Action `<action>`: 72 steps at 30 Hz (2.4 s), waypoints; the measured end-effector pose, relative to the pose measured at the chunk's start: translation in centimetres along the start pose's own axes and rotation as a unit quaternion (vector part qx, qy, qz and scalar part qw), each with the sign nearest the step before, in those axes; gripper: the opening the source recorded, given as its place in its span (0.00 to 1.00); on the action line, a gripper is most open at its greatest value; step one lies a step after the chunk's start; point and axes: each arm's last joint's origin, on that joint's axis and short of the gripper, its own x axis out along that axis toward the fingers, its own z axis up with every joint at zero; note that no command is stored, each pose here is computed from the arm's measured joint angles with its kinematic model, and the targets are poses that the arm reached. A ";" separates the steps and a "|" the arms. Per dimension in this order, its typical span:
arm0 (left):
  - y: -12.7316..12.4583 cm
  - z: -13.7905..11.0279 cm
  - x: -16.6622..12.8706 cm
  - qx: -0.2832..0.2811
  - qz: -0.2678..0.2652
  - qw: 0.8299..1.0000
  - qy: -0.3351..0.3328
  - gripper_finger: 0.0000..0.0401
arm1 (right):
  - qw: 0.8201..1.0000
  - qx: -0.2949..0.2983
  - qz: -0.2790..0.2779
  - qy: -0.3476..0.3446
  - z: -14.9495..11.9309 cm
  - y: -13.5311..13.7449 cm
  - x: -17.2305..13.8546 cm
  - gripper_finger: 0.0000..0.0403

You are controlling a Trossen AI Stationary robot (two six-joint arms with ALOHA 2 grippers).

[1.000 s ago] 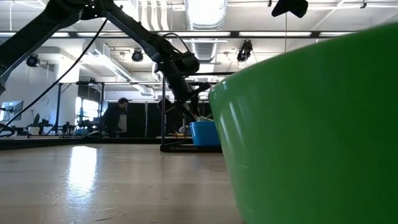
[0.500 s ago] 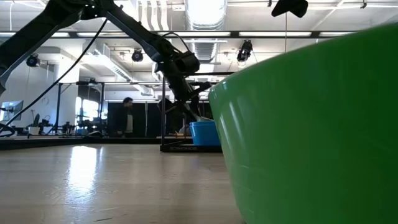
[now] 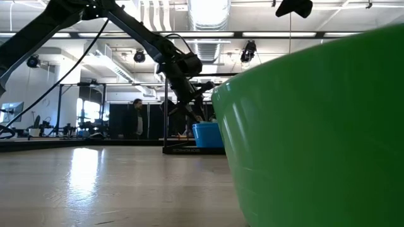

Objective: Pick & Place Mini bowls
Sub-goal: Stack the top white bowl on the white bowl on the shelf, then stack the blue bowl on the blue bowl on the shelf

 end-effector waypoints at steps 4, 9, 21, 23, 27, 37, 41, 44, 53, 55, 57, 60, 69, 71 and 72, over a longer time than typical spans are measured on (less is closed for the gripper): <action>-0.1 0.0 -0.2 0.028 -0.001 1.000 -0.001 0.22 | 1.000 0.000 0.000 0.000 0.0 0.0 0.0 0.02; -0.4 0.2 -0.8 0.054 0.000 0.999 -0.002 0.22 | 1.000 0.000 0.000 0.000 0.0 0.0 0.0 0.02; -1.0 0.7 -1.8 0.100 0.011 0.995 -0.014 0.22 | 1.000 0.012 0.000 0.001 0.0 0.0 0.0 0.02; -1.2 0.8 -2.1 0.107 0.010 0.994 -0.017 0.22 | 1.000 0.012 -0.001 0.004 -0.1 0.0 0.0 0.02; -2.1 0.9 -3.9 0.133 -0.001 0.991 -0.035 0.22 | 1.000 0.025 -0.001 0.007 -0.2 0.0 -0.1 0.02; -8.1 -3.5 -13.1 0.268 0.016 0.952 -0.146 0.21 | 0.995 0.083 -0.009 0.063 -1.7 -0.1 -1.0 0.02; -10.8 -6.9 -16.3 0.313 0.004 0.932 -0.181 0.21 | 0.988 0.112 -0.016 0.104 -2.5 -0.1 -1.1 0.02; -12.4 -9.7 -18.1 0.339 0.002 0.919 -0.199 0.21 | 0.980 0.135 -0.026 0.141 -3.3 -0.1 -1.0 0.02; -16.0 -17.0 -20.6 0.393 -0.026 0.893 -0.220 0.21 | 0.945 0.225 -0.055 0.233 -6.3 0.5 1.0 0.02; -16.4 -18.1 -21.0 0.399 -0.036 0.890 -0.218 0.21 | 0.933 0.251 -0.063 0.251 -7.2 0.9 1.4 0.02; -16.7 -18.9 -21.3 0.408 -0.045 0.886 -0.217 0.21 | 0.922 0.274 -0.069 0.265 -8.1 1.6 1.8 0.02; -16.8 -19.7 -21.9 0.419 -0.048 0.880 -0.217 0.21 | 0.900 0.321 -0.082 0.283 -9.3 2.7 2.3 0.02; -16.0 -20.0 -23.6 0.433 -0.044 0.875 -0.212 0.21 | 0.842 0.409 -0.134 0.324 -12.4 6.1 3.8 0.02; -15.9 -20.0 -23.9 0.444 -0.042 0.869 -0.213 0.21 | 0.835 0.420 -0.142 0.327 -12.9 6.7 4.0 0.02; -15.8 -20.0 -23.9 0.447 -0.041 0.867 -0.214 0.21 | 0.832 0.425 -0.143 0.327 -13.1 6.9 4.1 0.02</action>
